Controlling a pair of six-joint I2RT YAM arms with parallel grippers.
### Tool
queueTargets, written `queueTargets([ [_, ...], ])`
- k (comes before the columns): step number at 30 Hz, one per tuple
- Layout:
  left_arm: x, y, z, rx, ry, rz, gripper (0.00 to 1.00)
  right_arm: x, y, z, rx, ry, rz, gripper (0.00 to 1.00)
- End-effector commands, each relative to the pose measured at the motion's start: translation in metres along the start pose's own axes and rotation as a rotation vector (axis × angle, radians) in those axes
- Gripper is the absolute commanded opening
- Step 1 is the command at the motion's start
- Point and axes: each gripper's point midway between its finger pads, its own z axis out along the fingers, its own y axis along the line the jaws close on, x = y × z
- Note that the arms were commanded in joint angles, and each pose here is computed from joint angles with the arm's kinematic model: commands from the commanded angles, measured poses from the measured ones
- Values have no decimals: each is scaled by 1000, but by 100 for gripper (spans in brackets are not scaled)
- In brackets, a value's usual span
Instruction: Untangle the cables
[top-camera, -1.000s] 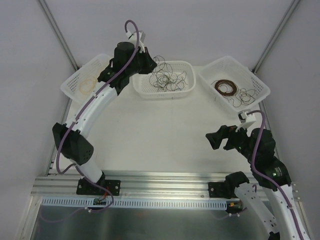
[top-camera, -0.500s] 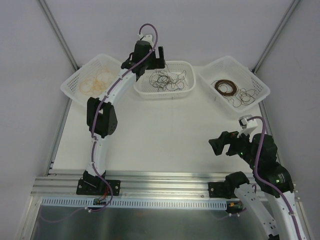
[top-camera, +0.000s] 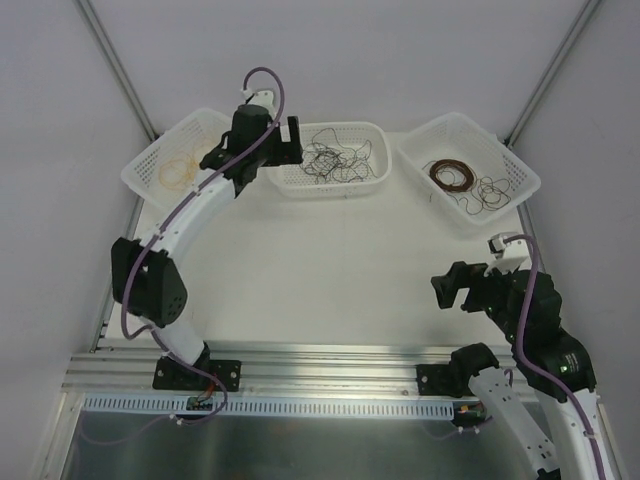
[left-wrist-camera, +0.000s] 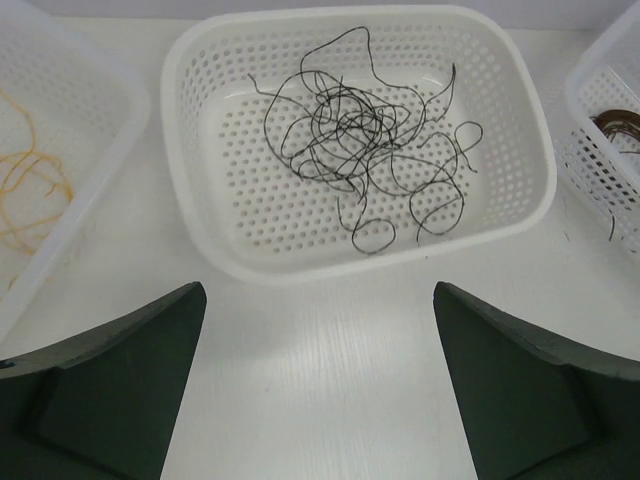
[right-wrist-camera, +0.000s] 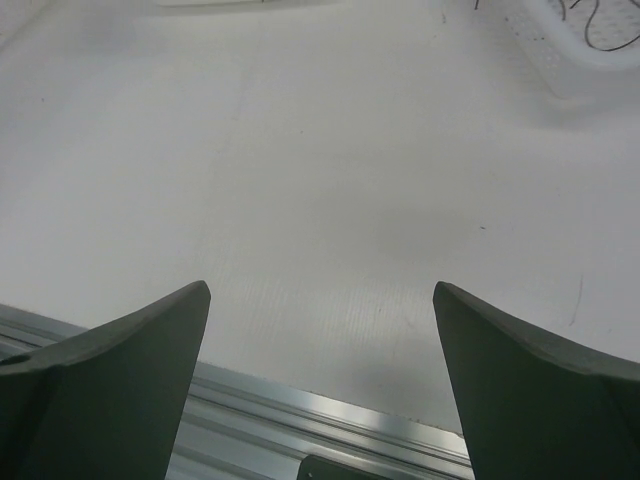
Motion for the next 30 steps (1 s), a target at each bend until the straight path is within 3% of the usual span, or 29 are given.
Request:
queueTargets([
  [1, -5, 13, -57, -34, -62, -26, 99, -22, -17, -21, 101, -80, -29, 99],
  [7, 17, 39, -150, -77, -100, -50, 99, -38, -41, -43, 241, -148, -47, 100],
  [16, 67, 88, -246, -189, -154, -51, 99, -37, -75, -67, 425, -227, -18, 100],
  [21, 99, 107, -279, -212, -183, -69, 99, -33, -80, -73, 435, -290, -7, 100],
  [30, 139, 133, -314, -205, -375, -136, 99, -17, -91, -78, 446, -414, 8, 100],
])
